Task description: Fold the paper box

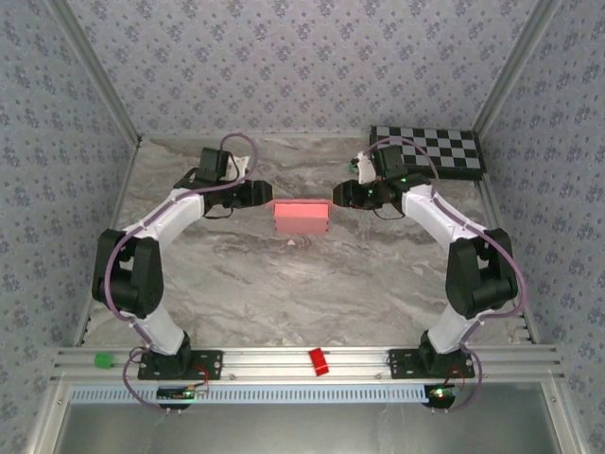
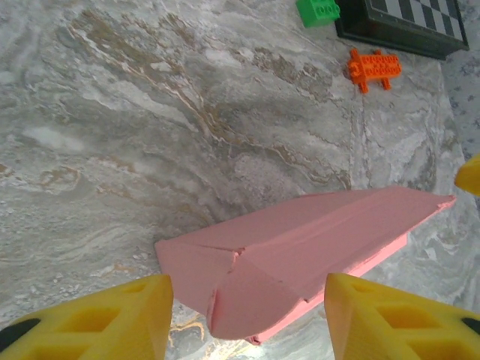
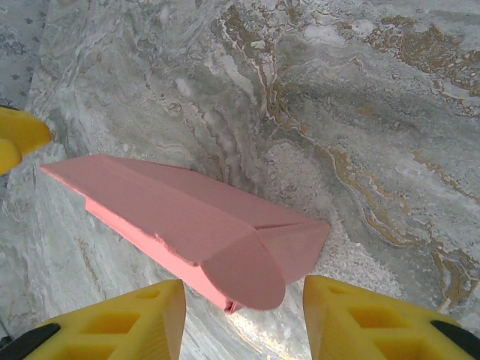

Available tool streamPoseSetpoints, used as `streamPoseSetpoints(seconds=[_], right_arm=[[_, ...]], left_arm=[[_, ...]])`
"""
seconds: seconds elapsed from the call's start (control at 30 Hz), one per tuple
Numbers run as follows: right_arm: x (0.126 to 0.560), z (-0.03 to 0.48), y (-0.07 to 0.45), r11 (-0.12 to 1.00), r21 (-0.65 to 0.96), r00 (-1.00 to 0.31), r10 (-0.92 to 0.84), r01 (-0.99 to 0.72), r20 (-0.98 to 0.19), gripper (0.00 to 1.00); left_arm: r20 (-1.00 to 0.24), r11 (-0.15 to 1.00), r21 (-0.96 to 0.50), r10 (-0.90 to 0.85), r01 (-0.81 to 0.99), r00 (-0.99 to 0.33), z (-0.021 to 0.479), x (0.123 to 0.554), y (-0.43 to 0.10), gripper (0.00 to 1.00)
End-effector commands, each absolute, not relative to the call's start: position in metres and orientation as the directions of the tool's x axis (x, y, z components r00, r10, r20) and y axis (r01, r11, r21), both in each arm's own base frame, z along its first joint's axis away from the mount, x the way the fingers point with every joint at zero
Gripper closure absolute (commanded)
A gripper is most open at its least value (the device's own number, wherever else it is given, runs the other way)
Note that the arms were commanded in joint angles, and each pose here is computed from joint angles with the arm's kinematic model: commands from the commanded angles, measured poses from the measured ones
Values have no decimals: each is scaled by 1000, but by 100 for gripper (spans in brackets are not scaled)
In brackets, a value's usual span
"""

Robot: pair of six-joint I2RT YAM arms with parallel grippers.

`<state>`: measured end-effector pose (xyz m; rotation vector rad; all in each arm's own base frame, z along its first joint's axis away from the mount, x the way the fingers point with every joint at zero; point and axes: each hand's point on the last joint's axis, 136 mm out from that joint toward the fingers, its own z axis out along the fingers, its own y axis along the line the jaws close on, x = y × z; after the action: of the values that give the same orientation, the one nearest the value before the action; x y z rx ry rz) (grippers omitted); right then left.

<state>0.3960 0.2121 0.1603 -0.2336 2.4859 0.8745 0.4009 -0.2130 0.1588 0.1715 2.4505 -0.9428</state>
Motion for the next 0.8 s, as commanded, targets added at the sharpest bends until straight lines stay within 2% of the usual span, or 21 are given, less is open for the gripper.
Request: streamPoseSetpoints(seconds=[0.0,0.43,0.77], right_arm=[[397,163,222,756,575,-880,-3,-312,-474,54],[389,151,224,748,582,-893,-30,-318,-449,54],[383,146,223,755,574,-897,-41,-316,-440,56]], left_arm=[[-516,699,-633,-61,332,-854,171,404,-222,45],[-493,664,-655,-16,360,-870,164,392,-228,51],[-481,696,-625,14,354,-877,154,385,-220,56]])
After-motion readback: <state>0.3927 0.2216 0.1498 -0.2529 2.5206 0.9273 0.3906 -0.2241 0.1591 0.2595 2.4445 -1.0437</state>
